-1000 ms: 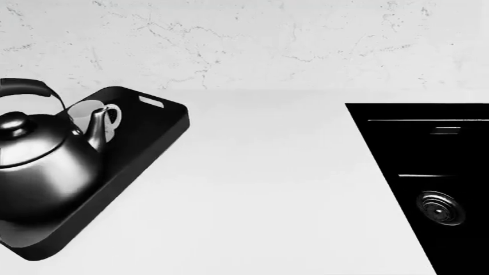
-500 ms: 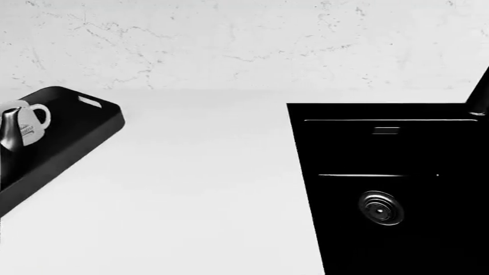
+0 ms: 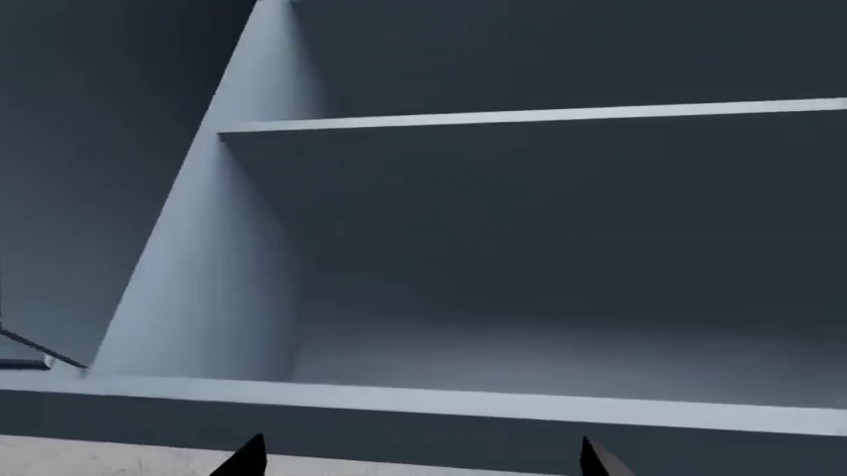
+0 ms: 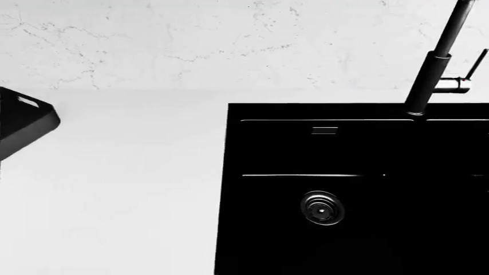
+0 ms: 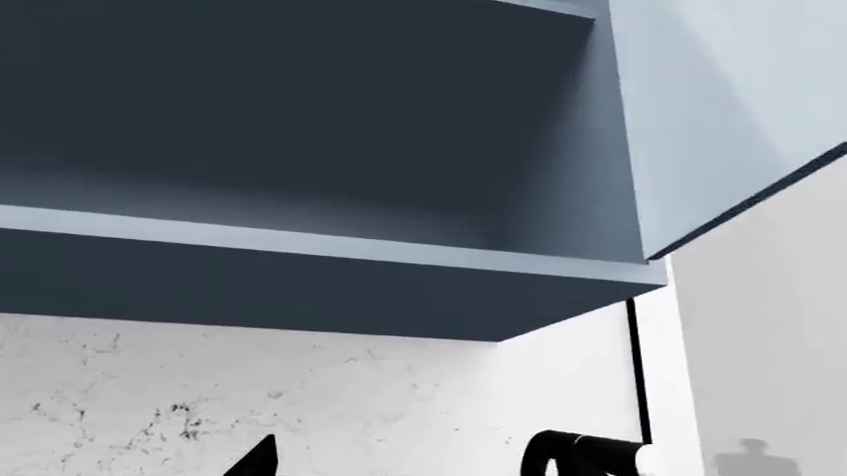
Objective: Pick the kettle from the counter and place it on the tray. Then pick the mug from the cabinet and place it on the tray. Then close the cabinet doors.
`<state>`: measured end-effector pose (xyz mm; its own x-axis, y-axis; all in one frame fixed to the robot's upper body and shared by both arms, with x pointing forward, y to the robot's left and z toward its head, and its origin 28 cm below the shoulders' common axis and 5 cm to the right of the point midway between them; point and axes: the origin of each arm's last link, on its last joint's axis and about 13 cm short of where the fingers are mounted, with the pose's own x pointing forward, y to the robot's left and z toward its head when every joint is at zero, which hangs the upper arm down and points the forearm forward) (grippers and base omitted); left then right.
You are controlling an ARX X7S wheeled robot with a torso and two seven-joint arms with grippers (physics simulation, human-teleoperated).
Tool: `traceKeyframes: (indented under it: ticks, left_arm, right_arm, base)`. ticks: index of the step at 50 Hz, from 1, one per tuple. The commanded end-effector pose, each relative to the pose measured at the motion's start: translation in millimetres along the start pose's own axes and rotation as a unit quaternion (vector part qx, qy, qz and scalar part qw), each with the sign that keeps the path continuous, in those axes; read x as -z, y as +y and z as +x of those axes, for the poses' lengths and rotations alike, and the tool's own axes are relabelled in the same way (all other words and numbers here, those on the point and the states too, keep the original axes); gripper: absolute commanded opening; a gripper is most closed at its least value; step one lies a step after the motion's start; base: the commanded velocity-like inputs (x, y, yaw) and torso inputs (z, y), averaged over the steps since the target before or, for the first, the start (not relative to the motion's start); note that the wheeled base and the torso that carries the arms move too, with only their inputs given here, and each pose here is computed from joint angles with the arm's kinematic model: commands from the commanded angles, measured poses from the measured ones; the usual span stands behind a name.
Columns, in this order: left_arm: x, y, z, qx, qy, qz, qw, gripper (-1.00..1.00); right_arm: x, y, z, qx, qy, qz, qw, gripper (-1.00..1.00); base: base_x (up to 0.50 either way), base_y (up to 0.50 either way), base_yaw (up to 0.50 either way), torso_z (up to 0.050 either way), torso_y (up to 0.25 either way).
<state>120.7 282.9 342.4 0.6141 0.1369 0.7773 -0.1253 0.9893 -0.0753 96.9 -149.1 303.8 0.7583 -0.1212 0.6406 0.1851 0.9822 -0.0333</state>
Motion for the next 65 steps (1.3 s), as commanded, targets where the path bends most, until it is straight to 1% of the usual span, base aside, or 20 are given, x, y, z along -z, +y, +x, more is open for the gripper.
traceKeyframes:
  ticks: [1, 45, 51, 55, 58, 62, 65]
  left_arm:
    - [0.2, -0.1, 0.5, 0.000, 0.001, -0.001, 1.000, 1.00]
    - [4.4, 0.4, -1.5, 0.000, 0.007, 0.000, 1.000, 1.00]
    - [5.6, 0.2, -1.0, 0.000, 0.010, 0.001, 1.000, 1.00]
    - [6.0, 0.2, -0.4, 0.000, 0.011, 0.000, 1.000, 1.00]
    - [5.6, 0.5, 0.0, 0.000, 0.011, -0.001, 1.000, 1.00]
    - [4.8, 1.1, 0.0, 0.000, 0.012, -0.002, 1.000, 1.00]
    - [4.7, 1.2, -0.4, 0.002, 0.012, -0.001, 1.000, 1.00]
  right_arm:
    - [0.1, 0.4, 0.2, 0.000, 0.001, 0.001, 1.000, 1.00]
    - [1.7, 0.9, 0.0, -0.001, 0.000, 0.002, 1.000, 1.00]
    - [-1.1, 2.4, 8.6, 0.023, 0.001, -0.036, 0.999, 1.00]
    - [-15.5, 8.7, 20.8, 0.040, 0.000, -0.077, 0.996, 1.00]
    - [-30.9, 8.9, 31.7, 0.075, -0.022, -0.095, 0.992, 1.00]
    - [-43.0, 13.3, 47.5, 0.078, 0.000, -0.119, 0.990, 1.00]
    - [-52.3, 12.4, 61.1, 0.101, 0.002, -0.133, 0.986, 1.00]
  base:
    - [0.00, -0.50, 0.00, 0.000, 0.000]
    - [0.00, -0.50, 0.00, 0.000, 0.000]
    - [0.00, 0.00, 0.00, 0.000, 0.000]
    - [0.00, 0.00, 0.00, 0.000, 0.000]
    - [0.00, 0.00, 0.00, 0.000, 0.000]
    - [0.00, 0.00, 0.00, 0.000, 0.000]
    - [0.00, 0.00, 0.00, 0.000, 0.000]
